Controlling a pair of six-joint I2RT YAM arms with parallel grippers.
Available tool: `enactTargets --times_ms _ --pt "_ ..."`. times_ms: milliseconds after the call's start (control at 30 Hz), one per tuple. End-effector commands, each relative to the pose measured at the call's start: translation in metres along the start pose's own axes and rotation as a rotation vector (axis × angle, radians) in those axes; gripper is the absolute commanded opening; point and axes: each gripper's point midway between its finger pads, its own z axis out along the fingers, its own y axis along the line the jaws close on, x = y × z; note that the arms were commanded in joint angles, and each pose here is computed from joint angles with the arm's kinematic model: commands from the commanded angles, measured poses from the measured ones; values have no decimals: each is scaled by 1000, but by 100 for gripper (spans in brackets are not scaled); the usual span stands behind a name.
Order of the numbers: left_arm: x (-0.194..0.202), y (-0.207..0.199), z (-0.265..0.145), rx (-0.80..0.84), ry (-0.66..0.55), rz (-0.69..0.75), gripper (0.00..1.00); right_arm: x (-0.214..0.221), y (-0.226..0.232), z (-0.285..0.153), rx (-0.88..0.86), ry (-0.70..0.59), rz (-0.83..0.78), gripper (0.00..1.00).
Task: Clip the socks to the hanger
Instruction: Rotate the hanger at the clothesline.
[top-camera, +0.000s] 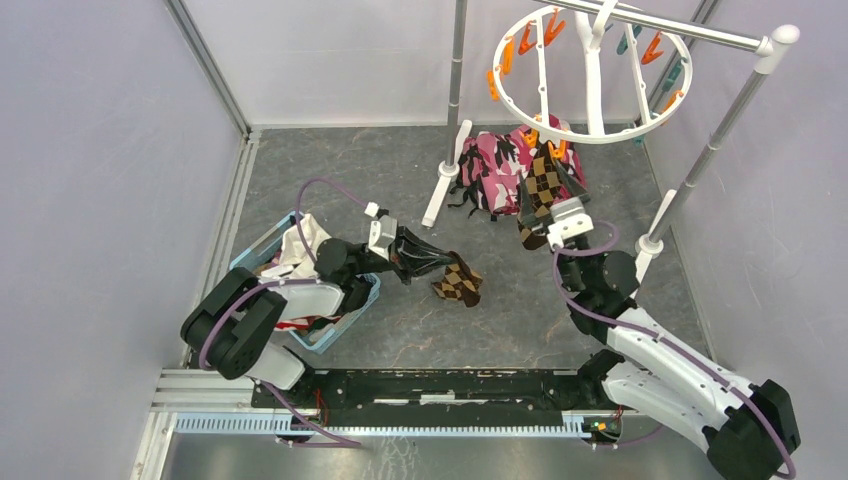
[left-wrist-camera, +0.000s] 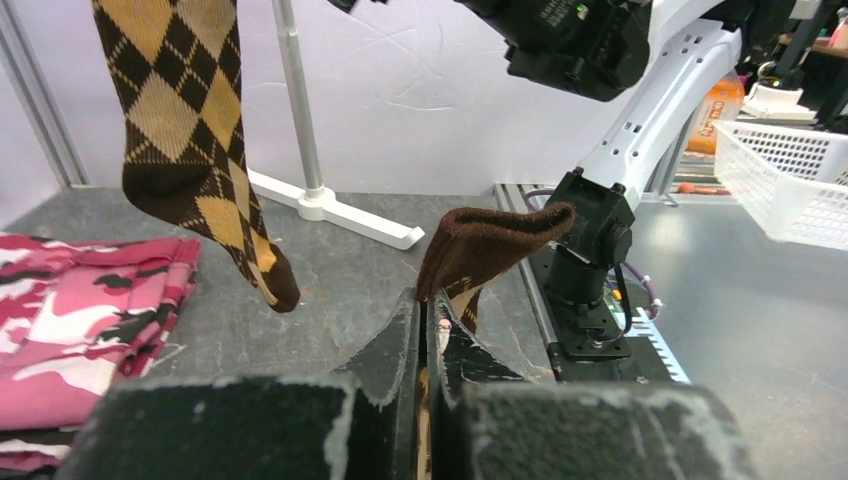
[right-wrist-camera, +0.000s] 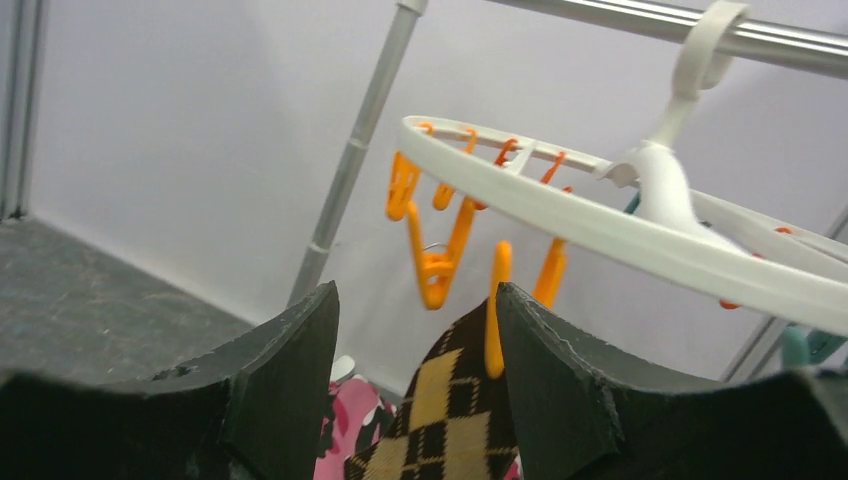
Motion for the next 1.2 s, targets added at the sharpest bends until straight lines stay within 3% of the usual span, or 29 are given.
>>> enactTargets --times_ms 0,733,1167 --pt "-26 -4 -1 21 -58 205 2 -32 -20 20 26 -115 67 65" --pt "-23 -2 -3 11 -35 214 3 7 22 22 -207 44 0 65" --pt "-22 -3 -4 11 -34 217 3 19 -5 45 -64 26 7 64"
